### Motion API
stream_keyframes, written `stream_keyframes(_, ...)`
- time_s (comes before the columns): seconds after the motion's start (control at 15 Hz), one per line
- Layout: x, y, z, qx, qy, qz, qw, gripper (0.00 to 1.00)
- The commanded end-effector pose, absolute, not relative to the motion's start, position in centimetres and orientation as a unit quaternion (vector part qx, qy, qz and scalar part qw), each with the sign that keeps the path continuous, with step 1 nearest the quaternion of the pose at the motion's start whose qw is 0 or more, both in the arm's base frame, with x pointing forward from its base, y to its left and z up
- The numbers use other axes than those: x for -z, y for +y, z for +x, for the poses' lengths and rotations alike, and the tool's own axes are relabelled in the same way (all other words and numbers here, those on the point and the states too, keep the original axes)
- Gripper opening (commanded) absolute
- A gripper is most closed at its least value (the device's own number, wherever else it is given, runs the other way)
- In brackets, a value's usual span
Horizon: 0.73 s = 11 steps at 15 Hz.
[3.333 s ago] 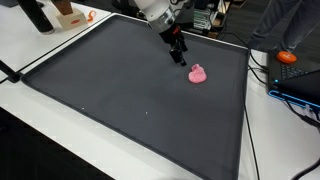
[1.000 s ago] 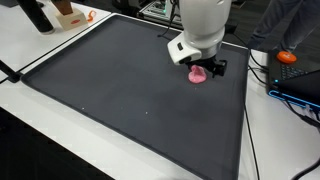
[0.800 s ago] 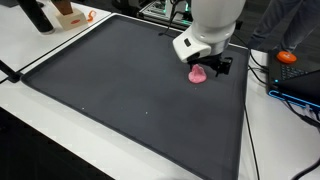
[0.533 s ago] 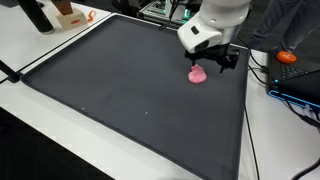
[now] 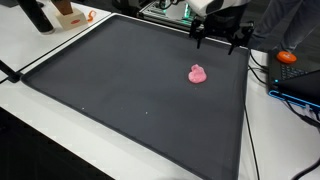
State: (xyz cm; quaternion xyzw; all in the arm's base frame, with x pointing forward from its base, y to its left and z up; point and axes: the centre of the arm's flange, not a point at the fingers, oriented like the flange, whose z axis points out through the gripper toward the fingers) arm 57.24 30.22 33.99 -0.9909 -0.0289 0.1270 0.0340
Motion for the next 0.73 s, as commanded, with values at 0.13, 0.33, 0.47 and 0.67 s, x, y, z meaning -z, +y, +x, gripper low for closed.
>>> stream_keyframes(0.13, -36.5, 29.3, 54.1, -0.139, -0.021, -0.99, 0.018, 1.0)
stream_keyframes(0.33, -36.6, 29.9, 55.5, -0.136, -0.026, -0.99, 0.026, 1.0)
stream_keyframes(0.47, -36.9, 29.9, 55.4, -0.133, -0.026, -0.99, 0.027, 1.0)
stream_keyframes(0.67, -36.8, 29.9, 55.5, -0.134, -0.026, -0.99, 0.027, 1.0)
